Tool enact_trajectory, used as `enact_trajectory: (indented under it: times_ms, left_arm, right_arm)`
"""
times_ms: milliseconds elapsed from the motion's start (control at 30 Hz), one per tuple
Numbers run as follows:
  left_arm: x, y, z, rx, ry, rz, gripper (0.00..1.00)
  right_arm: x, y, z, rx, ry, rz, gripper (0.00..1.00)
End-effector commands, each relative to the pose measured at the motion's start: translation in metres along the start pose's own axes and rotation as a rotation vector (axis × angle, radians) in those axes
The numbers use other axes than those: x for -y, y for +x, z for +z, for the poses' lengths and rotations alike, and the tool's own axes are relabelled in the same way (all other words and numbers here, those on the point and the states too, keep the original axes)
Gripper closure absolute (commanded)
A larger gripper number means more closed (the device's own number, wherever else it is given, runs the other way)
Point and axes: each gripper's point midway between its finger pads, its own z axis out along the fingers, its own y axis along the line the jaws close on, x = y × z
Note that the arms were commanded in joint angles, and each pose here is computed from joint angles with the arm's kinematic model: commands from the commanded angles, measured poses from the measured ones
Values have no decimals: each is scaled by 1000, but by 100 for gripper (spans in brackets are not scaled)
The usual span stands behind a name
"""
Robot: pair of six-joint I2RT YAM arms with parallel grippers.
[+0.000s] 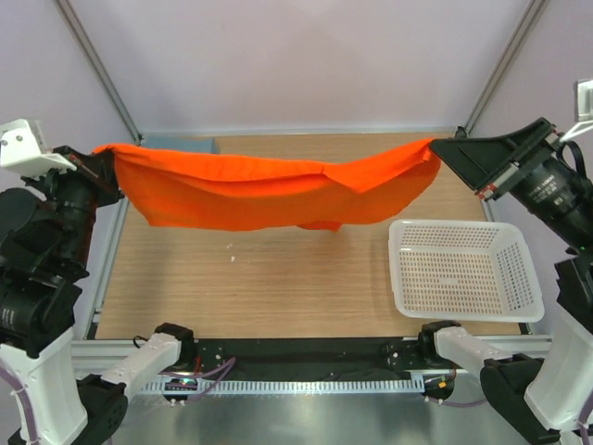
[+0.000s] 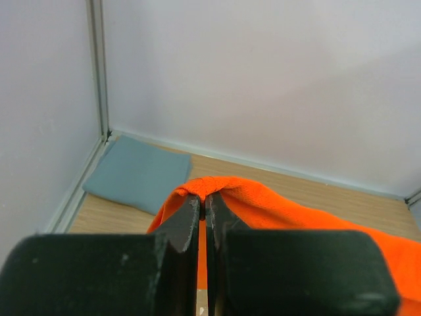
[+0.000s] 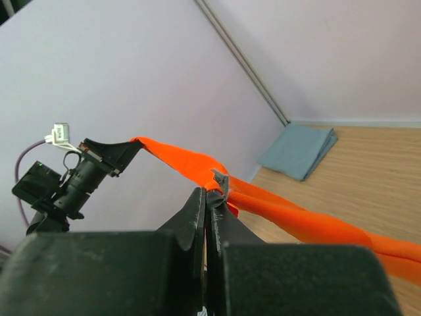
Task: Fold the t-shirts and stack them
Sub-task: Flatten the tshirt out
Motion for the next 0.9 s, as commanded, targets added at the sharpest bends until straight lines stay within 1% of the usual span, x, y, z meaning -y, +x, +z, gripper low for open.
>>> enact_trajectory:
  times_ms: [0,100,267,333,433,467,567,600,667,700,767,800,833,867]
  left_arm:
    - [6,-23,-14,68,50,-24,100]
    - [6,-35,-28,106,80,-36,100]
    - [-1,-61,-46,181,87,-38,100]
    - [1,-62,-40,181,84,-16,100]
    - [8,-50,-23,146,77,35,100]
    - [12,-36,-12,112,70,65,100]
    - [21,-6,13,38,56,109,100]
    - [26,24,27,-33,55,141,100]
    - [30,53,41,-91,48,165,100]
    - [28,85,53,-146,19,181,100]
    - [25,114,61,-200,-9,195,100]
    - [22,126,66,-222,-36,185,100]
    - [18,152,72,-269,-52,201,100]
    - [16,169,79,-307,-64,205,100]
  right_arm:
    - [-39,-5,-27,25,-83,9,99]
    - [-53,-9,-41,59,-98,21,98]
    - [-58,-16,-44,98,-99,27,98]
    - [-49,-19,-35,108,-80,34,99]
    - [-26,-20,-15,108,-52,75,98]
    - [-5,-14,-1,86,-13,115,98]
    - [26,-7,23,54,30,153,99]
    - [54,0,37,33,87,174,98]
    - [80,8,55,8,118,193,99]
    - [112,22,72,-38,172,233,99]
    - [139,32,91,-62,197,246,98]
    - [161,46,101,-95,230,272,99]
    - [184,53,117,-118,256,278,99]
    - [200,61,127,-143,275,282,99]
